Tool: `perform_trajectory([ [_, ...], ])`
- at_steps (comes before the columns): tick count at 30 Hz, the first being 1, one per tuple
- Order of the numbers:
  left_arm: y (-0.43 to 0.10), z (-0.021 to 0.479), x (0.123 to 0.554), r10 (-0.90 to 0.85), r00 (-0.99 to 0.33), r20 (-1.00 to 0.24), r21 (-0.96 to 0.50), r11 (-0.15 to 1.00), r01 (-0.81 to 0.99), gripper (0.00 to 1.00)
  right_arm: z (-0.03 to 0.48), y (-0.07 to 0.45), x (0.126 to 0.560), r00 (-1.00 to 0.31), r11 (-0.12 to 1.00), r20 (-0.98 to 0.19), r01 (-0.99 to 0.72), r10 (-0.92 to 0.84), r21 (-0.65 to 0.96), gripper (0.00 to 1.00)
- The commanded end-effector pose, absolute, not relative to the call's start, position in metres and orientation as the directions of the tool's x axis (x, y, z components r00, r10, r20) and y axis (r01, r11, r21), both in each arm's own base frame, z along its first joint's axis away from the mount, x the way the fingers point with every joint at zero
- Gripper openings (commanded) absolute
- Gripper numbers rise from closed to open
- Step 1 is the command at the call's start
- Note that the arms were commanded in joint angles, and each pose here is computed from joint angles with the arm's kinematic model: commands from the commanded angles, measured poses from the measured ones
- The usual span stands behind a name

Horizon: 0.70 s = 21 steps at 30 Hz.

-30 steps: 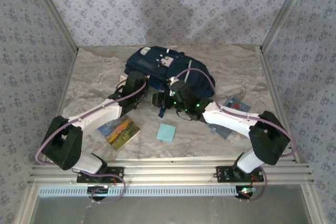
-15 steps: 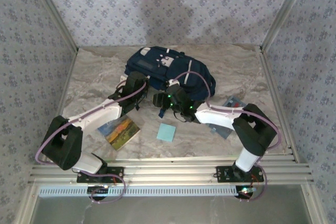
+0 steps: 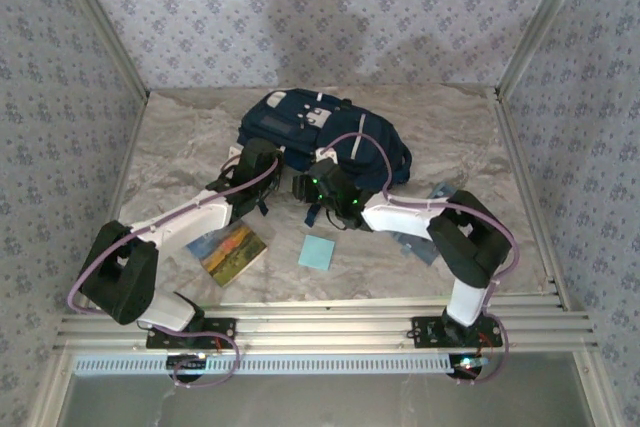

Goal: Pack books, pencil case, and school supplies into a backpack

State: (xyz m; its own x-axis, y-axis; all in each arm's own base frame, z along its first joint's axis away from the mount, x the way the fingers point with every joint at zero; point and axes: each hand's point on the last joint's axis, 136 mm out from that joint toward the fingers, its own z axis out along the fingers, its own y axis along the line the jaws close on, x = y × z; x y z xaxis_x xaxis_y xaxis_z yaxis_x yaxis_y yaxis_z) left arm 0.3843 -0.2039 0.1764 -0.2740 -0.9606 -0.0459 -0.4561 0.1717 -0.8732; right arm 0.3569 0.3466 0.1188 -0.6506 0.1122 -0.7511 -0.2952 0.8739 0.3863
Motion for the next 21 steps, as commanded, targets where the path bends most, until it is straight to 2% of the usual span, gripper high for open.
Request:
perform_trajectory([
  [1,-0.210,0.211,0.382,-0.961,-0.274,0.041,-0.916,0.073,-0.393,0.00,0.139,0.349,0.378,-0.593,0.869,-0.788,-0.289,0.168,0.402,0.48],
  [7,-0.208,0.212,0.382,-0.963,-0.267,0.037,-0.917,0.073,-0.393,0.00,0.141,0.344,0.383,-0.597,0.862,-0.780,-0.281,0.188,0.422,0.31],
  [13,-0.205,0.208,0.384,-0.968,-0.250,0.031,-0.915,0.074,-0.397,0.00,0.140,0.340,0.379,-0.615,0.859,-0.771,-0.296,0.164,0.419,0.03],
  [15,-0.202,0.206,0.384,-0.970,-0.242,0.025,-0.914,0.076,-0.399,0.00,0.138,0.335,0.377,-0.620,0.863,-0.769,-0.294,0.155,0.411,0.00],
  [21,-0.194,0.201,0.392,-0.977,-0.214,-0.011,-0.910,0.098,-0.402,0.00,0.135,0.319,0.368,-0.662,0.864,-0.744,-0.322,0.088,0.388,0.00],
])
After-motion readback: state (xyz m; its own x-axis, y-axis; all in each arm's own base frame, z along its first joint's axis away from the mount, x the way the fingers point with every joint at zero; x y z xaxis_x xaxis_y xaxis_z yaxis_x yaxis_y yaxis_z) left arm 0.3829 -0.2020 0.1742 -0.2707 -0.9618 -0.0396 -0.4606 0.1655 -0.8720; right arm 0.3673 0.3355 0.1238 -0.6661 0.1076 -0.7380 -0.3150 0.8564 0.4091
